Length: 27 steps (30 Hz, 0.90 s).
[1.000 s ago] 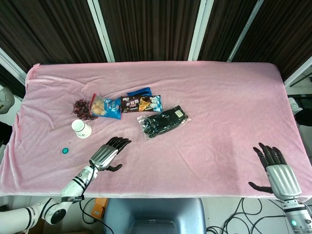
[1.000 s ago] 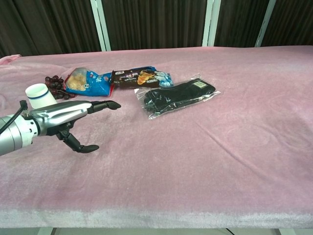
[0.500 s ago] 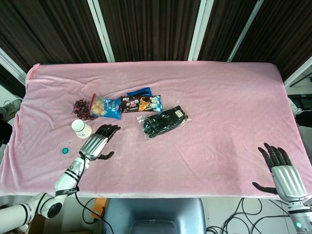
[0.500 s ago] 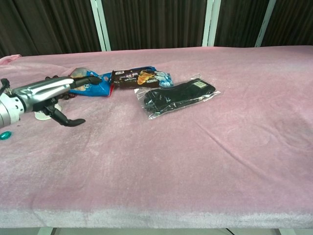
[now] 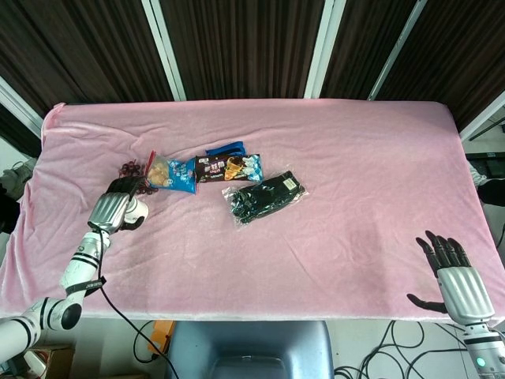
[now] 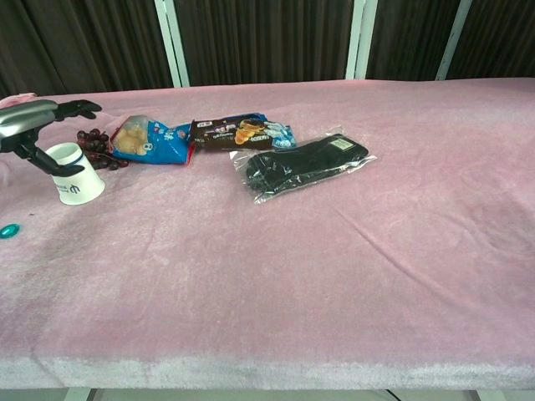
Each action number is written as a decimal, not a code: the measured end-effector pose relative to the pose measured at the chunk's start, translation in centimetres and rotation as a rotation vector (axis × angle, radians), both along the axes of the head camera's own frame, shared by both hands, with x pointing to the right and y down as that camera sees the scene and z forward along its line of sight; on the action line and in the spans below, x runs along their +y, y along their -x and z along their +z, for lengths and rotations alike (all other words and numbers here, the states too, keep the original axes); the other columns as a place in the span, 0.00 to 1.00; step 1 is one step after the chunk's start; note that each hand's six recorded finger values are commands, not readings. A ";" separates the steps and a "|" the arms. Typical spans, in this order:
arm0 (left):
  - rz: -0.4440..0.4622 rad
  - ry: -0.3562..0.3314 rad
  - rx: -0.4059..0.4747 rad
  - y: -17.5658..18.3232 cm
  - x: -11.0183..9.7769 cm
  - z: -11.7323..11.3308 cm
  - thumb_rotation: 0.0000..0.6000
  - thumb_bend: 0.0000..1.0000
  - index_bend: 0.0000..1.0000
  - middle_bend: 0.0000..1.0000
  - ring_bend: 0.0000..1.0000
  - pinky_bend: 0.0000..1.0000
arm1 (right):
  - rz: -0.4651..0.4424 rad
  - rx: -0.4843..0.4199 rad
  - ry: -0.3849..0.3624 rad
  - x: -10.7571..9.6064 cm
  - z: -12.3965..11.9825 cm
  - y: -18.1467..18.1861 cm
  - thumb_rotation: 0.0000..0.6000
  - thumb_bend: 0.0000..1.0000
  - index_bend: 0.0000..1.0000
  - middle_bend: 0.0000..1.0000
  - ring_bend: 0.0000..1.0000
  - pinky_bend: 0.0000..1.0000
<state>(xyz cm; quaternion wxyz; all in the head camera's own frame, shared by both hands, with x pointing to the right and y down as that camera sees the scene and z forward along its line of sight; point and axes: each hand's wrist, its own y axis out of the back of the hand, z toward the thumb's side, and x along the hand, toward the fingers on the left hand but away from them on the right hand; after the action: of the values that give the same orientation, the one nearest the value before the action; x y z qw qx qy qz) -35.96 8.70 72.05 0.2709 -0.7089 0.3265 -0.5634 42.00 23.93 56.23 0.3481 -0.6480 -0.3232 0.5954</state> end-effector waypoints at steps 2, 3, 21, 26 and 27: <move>-0.022 0.030 0.002 0.6 0.1 0.5 1.00 0.34 0.07 0.15 0.07 0.15 | 0.002 0.000 -0.003 0.0 -0.1 0.0 1.00 0.21 0.00 0.00 0.00 0.00; -0.029 0.039 0.006 0.7 0.1 0.7 1.00 0.34 0.09 0.15 0.08 0.16 | 0.002 0.000 -0.005 0.0 -0.1 0.0 1.00 0.21 0.00 0.00 0.00 0.00; -0.082 0.050 0.013 1.9 -0.3 2.5 1.00 0.34 0.37 0.45 0.38 0.33 | 0.011 -0.003 -0.015 0.0 -0.5 -0.4 1.00 0.21 0.00 0.00 0.00 0.00; -0.072 0.029 0.027 1.6 -0.4 1.9 1.00 0.34 0.37 0.45 0.38 0.33 | 0.009 -0.002 -0.015 0.1 -0.5 -0.3 1.00 0.21 0.00 0.00 0.00 0.00; -0.069 0.023 0.029 1.6 -0.4 1.8 1.00 0.34 0.37 0.45 0.38 0.33 | 0.009 -0.002 -0.015 0.1 -0.5 -0.3 1.00 0.21 0.00 0.00 0.00 0.00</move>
<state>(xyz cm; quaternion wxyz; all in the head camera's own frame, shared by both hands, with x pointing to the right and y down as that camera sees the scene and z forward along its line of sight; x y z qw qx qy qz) -37.55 8.34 73.81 0.2382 -0.7084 0.3481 -0.5660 42.32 23.99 55.69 0.3500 -0.6446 -0.3310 0.5937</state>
